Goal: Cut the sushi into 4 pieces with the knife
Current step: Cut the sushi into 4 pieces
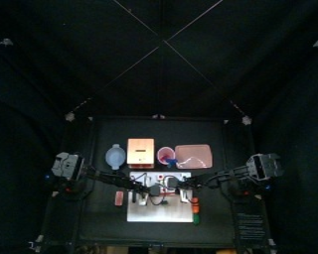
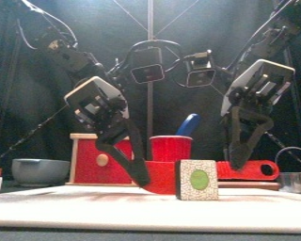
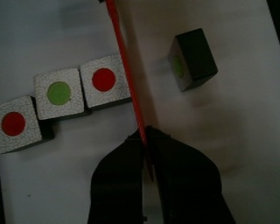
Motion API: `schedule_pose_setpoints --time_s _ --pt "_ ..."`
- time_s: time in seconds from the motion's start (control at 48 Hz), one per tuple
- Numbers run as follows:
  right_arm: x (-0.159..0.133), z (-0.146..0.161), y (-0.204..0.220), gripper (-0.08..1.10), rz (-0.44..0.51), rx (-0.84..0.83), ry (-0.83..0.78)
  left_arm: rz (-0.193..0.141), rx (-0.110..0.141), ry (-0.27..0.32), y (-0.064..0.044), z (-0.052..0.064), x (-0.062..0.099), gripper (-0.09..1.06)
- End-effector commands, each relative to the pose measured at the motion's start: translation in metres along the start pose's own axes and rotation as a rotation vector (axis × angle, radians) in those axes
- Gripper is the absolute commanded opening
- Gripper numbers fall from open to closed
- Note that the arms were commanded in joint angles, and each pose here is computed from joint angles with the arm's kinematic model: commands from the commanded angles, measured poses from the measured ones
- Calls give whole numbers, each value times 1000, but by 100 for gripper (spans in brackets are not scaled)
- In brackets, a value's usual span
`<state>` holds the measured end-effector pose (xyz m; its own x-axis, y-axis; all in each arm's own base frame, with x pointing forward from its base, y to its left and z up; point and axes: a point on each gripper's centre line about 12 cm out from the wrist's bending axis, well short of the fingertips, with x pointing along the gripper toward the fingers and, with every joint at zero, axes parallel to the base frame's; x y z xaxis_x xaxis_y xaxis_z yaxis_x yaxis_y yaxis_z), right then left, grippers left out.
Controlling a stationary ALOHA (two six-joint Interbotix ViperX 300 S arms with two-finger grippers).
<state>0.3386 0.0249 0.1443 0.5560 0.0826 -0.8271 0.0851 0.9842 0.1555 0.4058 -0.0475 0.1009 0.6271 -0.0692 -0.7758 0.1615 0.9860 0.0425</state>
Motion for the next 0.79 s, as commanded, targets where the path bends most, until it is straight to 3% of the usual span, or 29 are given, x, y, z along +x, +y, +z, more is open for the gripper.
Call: schedule_pose_setpoints --time_s 0.021,0.25,0.5,0.646,0.792 --pt "-20 20 2 34 12 3 -84 5 -18 -80 3 25 -17 67" --pt "-34 16 4 34 22 4 -93 1 -67 -153 3 41 -44 85" --pt "-65 -5 3 34 31 6 3 -1 -83 -181 3 31 -70 85" --pt "-84 -19 5 34 55 28 35 1 -122 -226 5 26 -85 85" --pt "-100 -41 8 34 96 72 82 11 -167 -315 10 23 -100 85"
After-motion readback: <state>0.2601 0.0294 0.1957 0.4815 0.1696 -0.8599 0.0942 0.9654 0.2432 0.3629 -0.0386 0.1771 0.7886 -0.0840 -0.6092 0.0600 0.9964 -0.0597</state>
